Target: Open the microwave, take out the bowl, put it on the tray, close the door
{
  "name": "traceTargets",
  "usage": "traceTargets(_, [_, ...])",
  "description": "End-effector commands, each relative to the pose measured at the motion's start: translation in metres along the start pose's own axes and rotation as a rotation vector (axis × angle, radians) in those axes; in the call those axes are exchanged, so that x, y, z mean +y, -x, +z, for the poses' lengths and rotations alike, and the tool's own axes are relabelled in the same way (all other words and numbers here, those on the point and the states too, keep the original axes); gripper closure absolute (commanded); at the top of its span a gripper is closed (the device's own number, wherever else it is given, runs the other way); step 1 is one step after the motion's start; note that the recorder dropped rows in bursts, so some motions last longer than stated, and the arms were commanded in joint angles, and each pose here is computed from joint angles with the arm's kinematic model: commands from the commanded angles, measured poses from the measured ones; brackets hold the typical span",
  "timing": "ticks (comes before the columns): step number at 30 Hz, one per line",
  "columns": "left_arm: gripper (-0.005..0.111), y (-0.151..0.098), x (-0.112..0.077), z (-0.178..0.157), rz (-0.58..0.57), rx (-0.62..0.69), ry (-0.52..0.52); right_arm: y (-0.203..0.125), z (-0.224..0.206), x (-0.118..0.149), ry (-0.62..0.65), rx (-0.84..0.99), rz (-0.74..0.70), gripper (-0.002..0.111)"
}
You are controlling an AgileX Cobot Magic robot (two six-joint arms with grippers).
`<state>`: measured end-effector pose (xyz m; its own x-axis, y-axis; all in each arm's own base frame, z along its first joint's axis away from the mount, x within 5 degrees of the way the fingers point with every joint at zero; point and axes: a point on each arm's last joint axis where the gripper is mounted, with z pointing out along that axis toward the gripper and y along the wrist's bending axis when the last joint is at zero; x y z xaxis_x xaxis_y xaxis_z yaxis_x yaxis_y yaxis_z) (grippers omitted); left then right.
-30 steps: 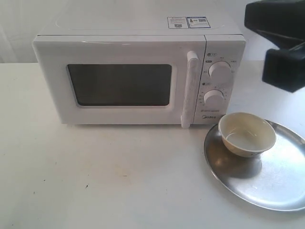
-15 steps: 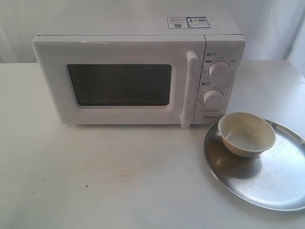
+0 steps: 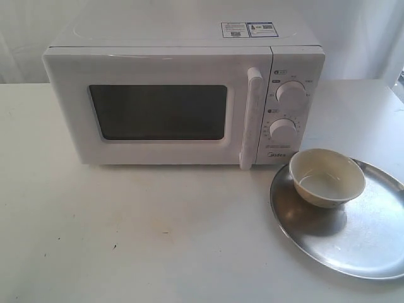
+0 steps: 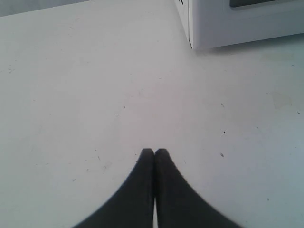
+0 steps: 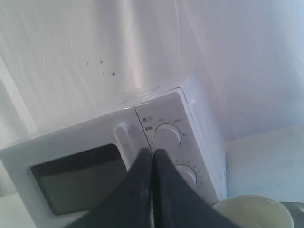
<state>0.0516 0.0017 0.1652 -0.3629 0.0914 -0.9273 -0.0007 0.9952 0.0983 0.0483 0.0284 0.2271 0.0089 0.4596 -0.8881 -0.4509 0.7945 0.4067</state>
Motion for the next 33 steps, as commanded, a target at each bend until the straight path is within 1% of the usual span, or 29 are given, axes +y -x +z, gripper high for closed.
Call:
traceTargets(1, [0.107, 0.001, 0.0, 0.0, -0.008, -0.005, -0.006, -0.001, -0.001, -0.004, -0.042, -0.023, 0.281, 0.108])
traceTargets(4, [0.107, 0.001, 0.0, 0.0, -0.008, -0.005, -0.006, -0.001, -0.001, -0.005, -0.045, -0.032, 0.583, 0.108])
traceTargets(6, [0.107, 0.001, 0.0, 0.0, -0.008, -0.005, -0.006, -0.001, -0.001, -0.006, -0.06, -0.041, 0.717, 0.108])
traceTargets(8, [0.107, 0.001, 0.0, 0.0, -0.008, -0.005, -0.006, -0.001, -0.002, -0.012, -0.116, -0.066, 0.805, 0.108])
traceTargets(10, [0.107, 0.001, 0.0, 0.0, -0.008, -0.005, -0.006, -0.003, -0.003, -0.02, -0.208, -0.087, 0.868, 0.108])
traceTargets(12, [0.107, 0.001, 0.0, 0.0, -0.008, -0.005, -0.006, -0.01, -0.006, -0.029, -0.341, -0.054, 0.846, 0.108])
traceTargets(14, [0.107, 0.001, 0.0, 0.0, -0.008, -0.005, -0.006, -0.02, -0.01, -0.035, -0.45, 0.04, 0.729, 0.108])
traceTargets(15, [0.107, 0.001, 0.0, 0.0, -0.008, -0.005, -0.006, -0.024, -0.012, -0.037, -0.491, 0.096, 0.636, 0.108])
traceTargets(16, [0.107, 0.001, 0.0, 0.0, -0.008, -0.005, -0.006, -0.024, -0.012, -0.037, -0.485, 0.124, 0.527, 0.108])
traceTargets(18, [0.107, 0.001, 0.0, 0.0, -0.008, -0.005, -0.006, -0.022, -0.011, -0.037, -0.444, 0.173, 0.243, 0.108])
traceTargets(22, [0.107, 0.001, 0.0, 0.0, -0.008, -0.005, -0.006, -0.024, -0.012, -0.038, -0.422, 0.275, -0.114, 0.108])
traceTargets(24, [0.107, 0.001, 0.0, 0.0, -0.008, -0.005, -0.006, -0.024, -0.012, -0.038, -0.404, 0.303, -0.24, 0.108])
traceTargets(26, [0.107, 0.001, 0.0, 0.0, -0.008, -0.005, -0.006, -0.024, -0.013, -0.039, -0.399, 0.322, -0.315, 0.108])
traceTargets(31, [0.107, 0.001, 0.0, 0.0, -0.008, -0.005, -0.006, -0.025, -0.013, -0.039, -0.394, 0.331, -0.355, 0.108])
traceTargets(33, [0.107, 0.001, 0.0, 0.0, -0.008, -0.005, -0.006, -0.025, -0.013, -0.039, -0.387, 0.345, -0.408, 0.108])
